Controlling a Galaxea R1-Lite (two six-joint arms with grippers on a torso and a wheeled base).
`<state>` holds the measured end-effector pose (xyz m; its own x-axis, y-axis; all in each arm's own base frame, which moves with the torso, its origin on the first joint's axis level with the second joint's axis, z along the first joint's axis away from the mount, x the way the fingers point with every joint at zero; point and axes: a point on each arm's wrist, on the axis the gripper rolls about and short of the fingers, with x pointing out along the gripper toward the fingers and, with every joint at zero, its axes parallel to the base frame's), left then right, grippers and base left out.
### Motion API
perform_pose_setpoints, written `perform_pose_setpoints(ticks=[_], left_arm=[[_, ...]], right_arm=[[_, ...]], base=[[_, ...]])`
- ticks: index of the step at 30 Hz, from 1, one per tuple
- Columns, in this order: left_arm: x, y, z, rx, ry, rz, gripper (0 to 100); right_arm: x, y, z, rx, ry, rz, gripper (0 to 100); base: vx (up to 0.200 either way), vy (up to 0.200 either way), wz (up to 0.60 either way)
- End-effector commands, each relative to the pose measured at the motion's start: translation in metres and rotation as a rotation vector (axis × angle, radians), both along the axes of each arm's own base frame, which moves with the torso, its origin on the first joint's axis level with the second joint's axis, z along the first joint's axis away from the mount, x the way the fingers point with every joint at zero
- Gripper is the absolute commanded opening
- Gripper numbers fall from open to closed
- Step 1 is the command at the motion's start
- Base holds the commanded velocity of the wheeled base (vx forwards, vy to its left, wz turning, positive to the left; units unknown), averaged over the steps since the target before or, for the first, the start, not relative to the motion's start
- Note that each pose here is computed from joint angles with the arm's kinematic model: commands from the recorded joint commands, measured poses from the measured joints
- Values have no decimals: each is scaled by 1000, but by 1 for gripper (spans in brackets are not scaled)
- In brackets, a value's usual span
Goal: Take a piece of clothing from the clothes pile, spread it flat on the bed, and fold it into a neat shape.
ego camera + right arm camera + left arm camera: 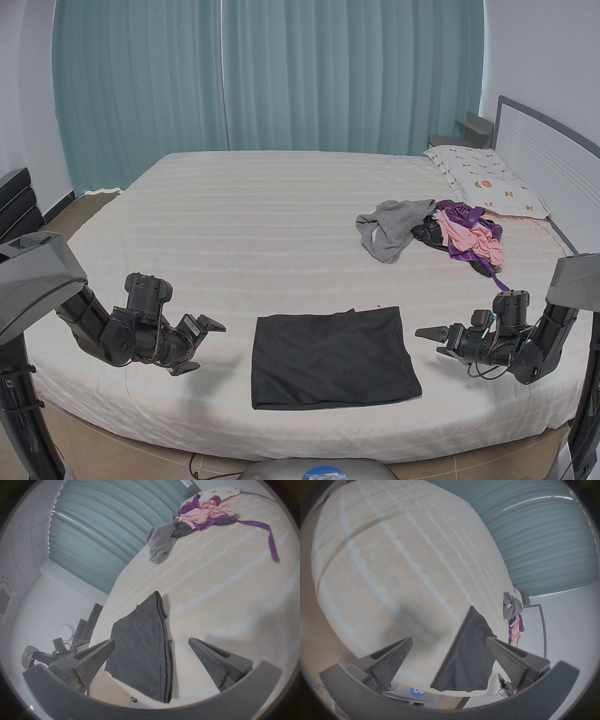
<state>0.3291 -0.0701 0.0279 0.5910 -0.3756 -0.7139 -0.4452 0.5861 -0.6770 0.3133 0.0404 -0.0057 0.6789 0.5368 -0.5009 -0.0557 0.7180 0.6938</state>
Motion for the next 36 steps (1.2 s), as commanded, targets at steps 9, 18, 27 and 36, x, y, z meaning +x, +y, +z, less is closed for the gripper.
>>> perform_pose_setpoints(ticks=[9, 18, 27, 36], left_arm=[[3, -20, -2, 6, -13, -53, 100], [4, -38, -8, 54, -29, -53, 100], [7, -39, -12, 70, -50, -36, 100], [18, -44, -14, 72, -71, -31, 100]], right_arm=[[45, 38, -22, -32, -26, 32, 100], [82, 50, -23, -22, -64, 42, 100], [96, 50, -32, 3, -60, 20, 0], [98, 47, -31, 6, -72, 6, 0]], base=[[0, 0, 0], [0, 0, 0], [0, 0, 0], [0, 0, 0]])
